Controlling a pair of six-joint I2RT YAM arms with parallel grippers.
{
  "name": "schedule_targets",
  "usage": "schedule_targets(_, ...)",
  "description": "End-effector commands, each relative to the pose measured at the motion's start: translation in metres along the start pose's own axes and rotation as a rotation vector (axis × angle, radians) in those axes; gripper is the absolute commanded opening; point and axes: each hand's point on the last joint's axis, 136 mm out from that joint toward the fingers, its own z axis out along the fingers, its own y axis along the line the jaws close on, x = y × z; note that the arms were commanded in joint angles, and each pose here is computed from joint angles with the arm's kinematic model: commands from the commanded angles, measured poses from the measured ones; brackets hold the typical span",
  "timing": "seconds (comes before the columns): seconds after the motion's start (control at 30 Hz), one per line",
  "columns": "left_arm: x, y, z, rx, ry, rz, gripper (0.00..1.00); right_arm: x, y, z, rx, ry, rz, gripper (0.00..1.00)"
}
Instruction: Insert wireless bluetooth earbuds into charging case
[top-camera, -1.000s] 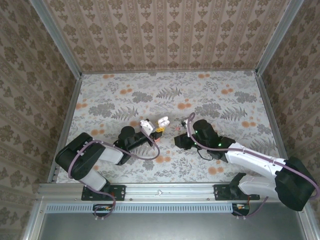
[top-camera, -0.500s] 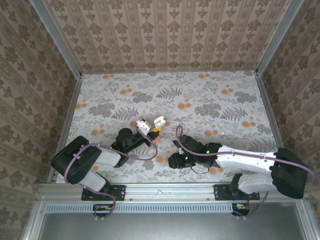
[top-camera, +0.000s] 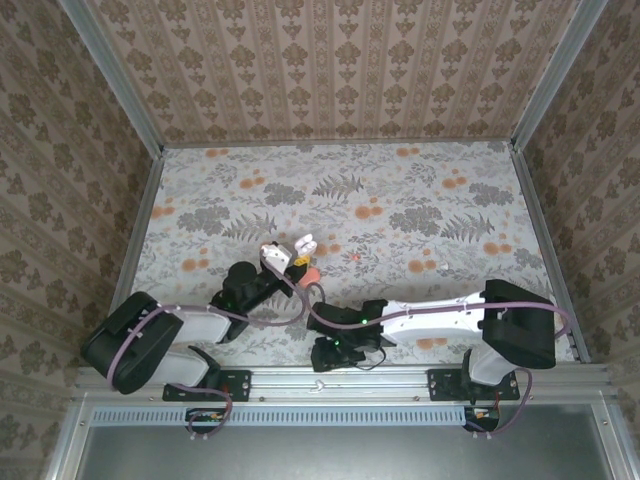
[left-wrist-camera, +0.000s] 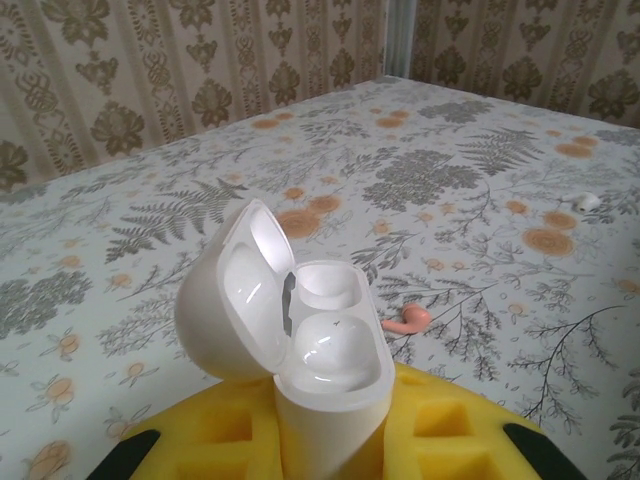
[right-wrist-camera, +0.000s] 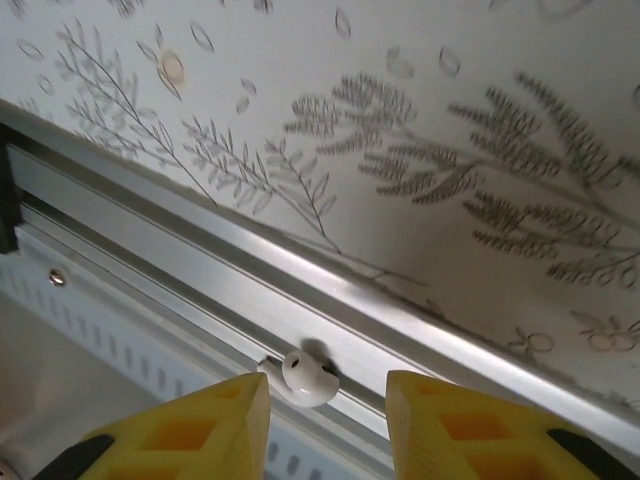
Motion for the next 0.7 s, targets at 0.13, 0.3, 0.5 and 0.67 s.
schedule_targets(0.13,0.004,0.011,-0.013,-0.053,0.018,-0.015,0.08,0.028,0.007,0.014,0.050,0.127,0.008,0.38)
schedule_targets(0.3,0.002,0.014,-0.018,-0.065,0.014,-0.015,0.08,0.032,0.009,0.022,0.066,0.157,-0.005,0.37)
schedule_targets(0.5,-0.001,0.015,-0.021,-0.070,0.006,-0.011,0.08,0.035,0.006,0.029,0.097,0.182,-0.016,0.37)
schedule_targets(0.67,-0.001,0.015,-0.022,-0.068,0.004,-0.012,0.08,0.038,0.002,0.033,0.124,0.201,-0.026,0.37)
